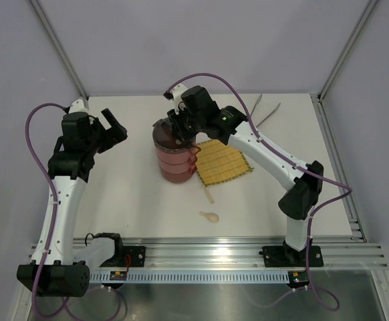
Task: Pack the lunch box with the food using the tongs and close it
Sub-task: Close the box lid on the packing box, then close the fastener on the packing box.
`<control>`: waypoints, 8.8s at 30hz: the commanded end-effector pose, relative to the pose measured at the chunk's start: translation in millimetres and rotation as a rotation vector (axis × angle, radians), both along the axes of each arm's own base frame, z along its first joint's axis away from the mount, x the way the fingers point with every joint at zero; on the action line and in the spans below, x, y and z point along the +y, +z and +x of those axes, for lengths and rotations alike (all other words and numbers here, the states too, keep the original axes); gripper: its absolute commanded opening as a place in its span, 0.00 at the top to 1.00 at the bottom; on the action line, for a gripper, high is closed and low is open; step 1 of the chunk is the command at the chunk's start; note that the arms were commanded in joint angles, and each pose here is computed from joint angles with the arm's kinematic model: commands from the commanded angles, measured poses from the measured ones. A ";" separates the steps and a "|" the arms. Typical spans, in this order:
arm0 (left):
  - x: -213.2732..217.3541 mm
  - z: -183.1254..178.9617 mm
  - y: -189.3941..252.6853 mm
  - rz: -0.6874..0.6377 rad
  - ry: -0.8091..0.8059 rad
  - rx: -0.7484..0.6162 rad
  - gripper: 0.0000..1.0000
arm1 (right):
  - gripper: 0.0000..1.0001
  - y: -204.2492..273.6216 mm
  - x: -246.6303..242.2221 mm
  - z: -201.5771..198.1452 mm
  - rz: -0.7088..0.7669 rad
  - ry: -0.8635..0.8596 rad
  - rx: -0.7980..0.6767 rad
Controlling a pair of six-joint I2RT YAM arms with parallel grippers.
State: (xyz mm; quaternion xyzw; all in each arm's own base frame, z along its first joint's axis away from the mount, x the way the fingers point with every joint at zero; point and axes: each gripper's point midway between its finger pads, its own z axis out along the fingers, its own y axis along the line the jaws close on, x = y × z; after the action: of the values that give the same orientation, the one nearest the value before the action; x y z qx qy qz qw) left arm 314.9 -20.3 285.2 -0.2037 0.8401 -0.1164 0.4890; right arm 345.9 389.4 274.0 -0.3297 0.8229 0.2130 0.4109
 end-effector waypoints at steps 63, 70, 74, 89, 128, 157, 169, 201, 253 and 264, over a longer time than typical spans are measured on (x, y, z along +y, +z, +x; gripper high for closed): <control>1.6 -2.7 13.1 0.005 -0.003 -0.056 0.01 | 1.00 -33.3 -22.9 -12.3 -0.031 -0.069 0.090; -1.2 -0.9 12.8 -0.005 -0.013 -0.056 0.01 | 1.00 -51.3 -21.3 -17.2 -0.071 -0.036 0.133; -10.8 0.9 11.8 -0.036 -0.060 -0.063 0.01 | 1.00 -68.8 -11.1 -24.6 -0.054 -0.013 0.193; -45.8 1.3 13.2 -0.079 -0.284 -0.076 0.01 | 1.00 -61.3 9.5 -26.9 -0.009 0.041 0.228; -134.4 3.9 35.8 -0.134 -0.560 -0.192 0.12 | 1.00 13.7 -62.7 -47.5 0.206 -0.248 0.075; -155.6 16.2 92.5 -0.132 -0.632 -0.286 0.11 | 1.00 1.8 -67.9 -43.6 0.171 -0.256 0.051; -201.6 35.4 85.3 -0.191 -0.732 -0.288 0.11 | 1.00 -5.8 -85.0 -47.1 0.145 -0.305 0.041; -200.6 44.7 8.7 -0.191 -0.710 -0.112 0.11 | 1.00 -0.1 -72.8 -42.4 0.269 -0.295 0.024; -118.1 98.3 0.9 -0.274 -0.438 -0.124 0.10 | 1.00 -18.0 -59.0 -37.0 0.320 -0.286 0.119; -133.9 92.0 -25.3 -0.371 -0.493 -0.077 0.12 | 1.00 -71.9 -38.2 -38.9 0.266 -0.278 0.230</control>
State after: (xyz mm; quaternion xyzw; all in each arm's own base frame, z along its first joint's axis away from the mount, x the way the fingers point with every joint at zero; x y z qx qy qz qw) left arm 420.9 -144.4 253.7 -0.1007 0.8175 -0.3661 0.4330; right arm 301.3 342.3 199.1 -0.1320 0.8710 0.2919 0.3725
